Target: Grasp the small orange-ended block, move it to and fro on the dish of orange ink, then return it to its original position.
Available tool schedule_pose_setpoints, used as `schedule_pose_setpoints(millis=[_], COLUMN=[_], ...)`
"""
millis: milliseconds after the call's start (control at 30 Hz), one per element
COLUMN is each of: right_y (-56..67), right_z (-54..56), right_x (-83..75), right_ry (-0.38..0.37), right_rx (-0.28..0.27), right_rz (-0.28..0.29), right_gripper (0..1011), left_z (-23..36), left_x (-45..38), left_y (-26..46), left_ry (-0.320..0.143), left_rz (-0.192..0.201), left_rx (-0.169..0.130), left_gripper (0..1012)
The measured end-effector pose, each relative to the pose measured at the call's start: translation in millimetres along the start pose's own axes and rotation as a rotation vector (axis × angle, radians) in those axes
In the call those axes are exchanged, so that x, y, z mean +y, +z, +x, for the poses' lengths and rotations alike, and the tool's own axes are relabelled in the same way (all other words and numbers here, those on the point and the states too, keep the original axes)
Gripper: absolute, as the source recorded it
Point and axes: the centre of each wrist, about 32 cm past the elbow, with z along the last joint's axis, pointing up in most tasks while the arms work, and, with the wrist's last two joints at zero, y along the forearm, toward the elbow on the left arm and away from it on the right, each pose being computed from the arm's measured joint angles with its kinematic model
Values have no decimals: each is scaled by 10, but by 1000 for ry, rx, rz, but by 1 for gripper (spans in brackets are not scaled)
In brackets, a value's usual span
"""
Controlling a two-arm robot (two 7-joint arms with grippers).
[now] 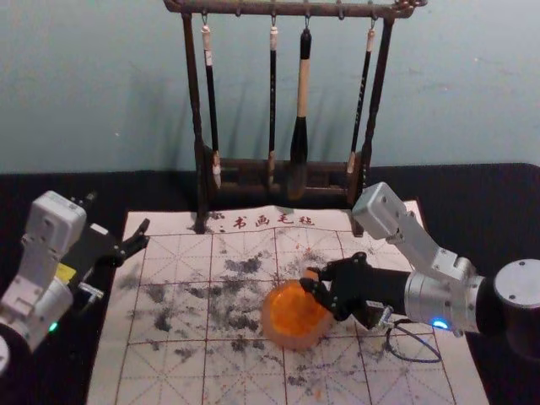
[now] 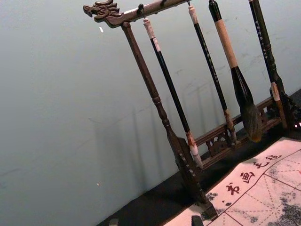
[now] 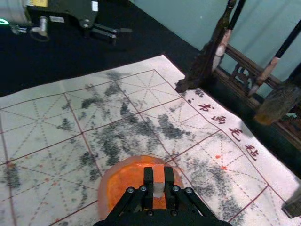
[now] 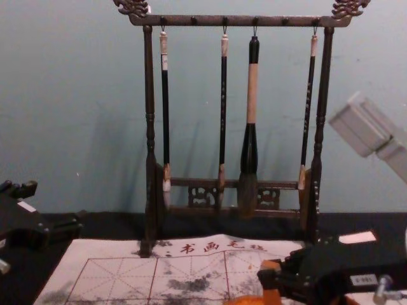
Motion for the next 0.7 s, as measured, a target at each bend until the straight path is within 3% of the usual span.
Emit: schedule_pose_setpoints(millis=[333,700], right_y=[24,78], right_z=[-88,-88], right_x=[-62,-249], right_ry=[18,-48], right_rx=[19,43], right_rz=[19,37], right_gripper=[80,80], left_z=[0,0], left_x=[0,0], left_y=[0,0], left_ry=[0,0], left_rz=[0,0], left_rx=[0,0], left_gripper=[1001,1001])
